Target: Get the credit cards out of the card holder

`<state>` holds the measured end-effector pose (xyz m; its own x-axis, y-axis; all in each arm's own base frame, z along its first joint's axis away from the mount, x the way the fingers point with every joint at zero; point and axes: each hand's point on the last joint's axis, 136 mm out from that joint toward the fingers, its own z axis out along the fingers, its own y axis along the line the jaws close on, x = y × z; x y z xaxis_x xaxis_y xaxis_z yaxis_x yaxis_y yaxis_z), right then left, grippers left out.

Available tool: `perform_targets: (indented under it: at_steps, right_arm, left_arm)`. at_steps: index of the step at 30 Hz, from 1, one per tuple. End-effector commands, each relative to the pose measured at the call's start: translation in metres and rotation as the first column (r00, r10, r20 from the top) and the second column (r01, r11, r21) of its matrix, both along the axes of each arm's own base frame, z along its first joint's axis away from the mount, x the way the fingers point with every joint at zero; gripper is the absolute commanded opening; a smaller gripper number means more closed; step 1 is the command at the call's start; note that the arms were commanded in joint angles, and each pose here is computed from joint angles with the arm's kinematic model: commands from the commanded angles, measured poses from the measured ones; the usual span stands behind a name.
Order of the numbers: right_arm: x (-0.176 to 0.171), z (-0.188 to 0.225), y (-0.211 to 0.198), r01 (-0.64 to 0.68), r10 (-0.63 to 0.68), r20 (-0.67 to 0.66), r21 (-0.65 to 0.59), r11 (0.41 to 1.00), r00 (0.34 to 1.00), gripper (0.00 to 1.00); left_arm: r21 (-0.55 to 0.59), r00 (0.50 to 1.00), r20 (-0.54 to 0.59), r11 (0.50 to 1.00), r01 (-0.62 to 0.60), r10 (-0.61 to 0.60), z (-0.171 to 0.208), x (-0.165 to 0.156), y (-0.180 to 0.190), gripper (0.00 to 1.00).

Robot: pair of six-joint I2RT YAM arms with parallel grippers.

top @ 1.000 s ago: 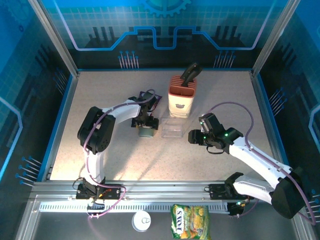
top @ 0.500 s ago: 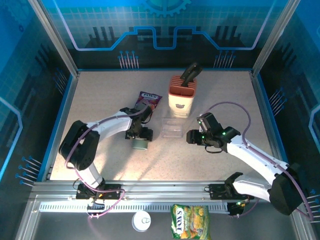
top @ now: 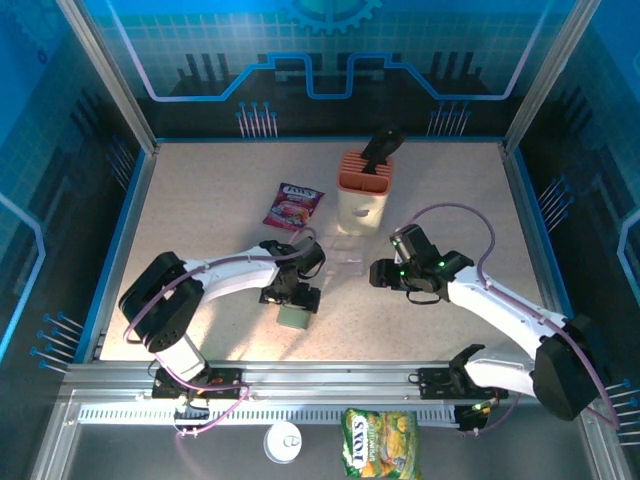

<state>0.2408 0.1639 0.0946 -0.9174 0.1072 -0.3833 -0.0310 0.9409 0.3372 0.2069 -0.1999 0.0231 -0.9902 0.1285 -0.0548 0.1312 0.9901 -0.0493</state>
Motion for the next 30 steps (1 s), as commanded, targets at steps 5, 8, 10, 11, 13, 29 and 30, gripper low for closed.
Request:
perform_targets:
  at_steps: [5,8,10,11,13,29,30]
  right_arm:
    - [0.004,0.0,0.004,-0.002,0.002,-0.008,0.014,1.0,1.0,0.59]
    - [0.005,0.0,0.006,-0.007,0.007,-0.01,0.013,1.0,1.0,0.59]
    - [0.007,0.001,0.008,-0.01,0.01,-0.009,0.013,1.0,1.0,0.6]
    - [0.007,0.001,0.009,-0.012,0.012,-0.008,0.013,1.0,1.0,0.6]
    - [0.008,0.001,0.01,-0.015,0.015,-0.009,0.012,1.0,1.0,0.6]
    - [0.009,-0.001,0.013,-0.02,0.02,-0.014,0.007,1.0,1.0,0.61]
    - [0.008,-0.001,0.013,-0.022,0.022,-0.017,0.008,1.0,1.0,0.61]
  left_arm:
    - [0.094,0.999,-0.047,0.996,-0.002,0.007,0.006,-0.027,0.033,0.97]
    - [0.111,0.999,-0.054,0.994,-0.001,0.007,0.009,-0.033,0.04,0.98]
    - [0.109,0.998,-0.06,0.994,0.0,0.007,0.01,-0.037,0.043,0.99]
    - [0.115,0.998,-0.057,0.993,-0.004,0.011,0.011,-0.038,0.046,0.99]
    - [0.133,0.999,-0.048,0.991,-0.019,0.026,0.013,-0.04,0.052,0.99]
    - [0.032,0.993,-0.113,0.999,-0.014,0.018,0.01,-0.059,0.032,0.99]
    - [0.049,0.992,-0.123,0.999,-0.016,0.022,0.006,-0.061,0.035,0.99]
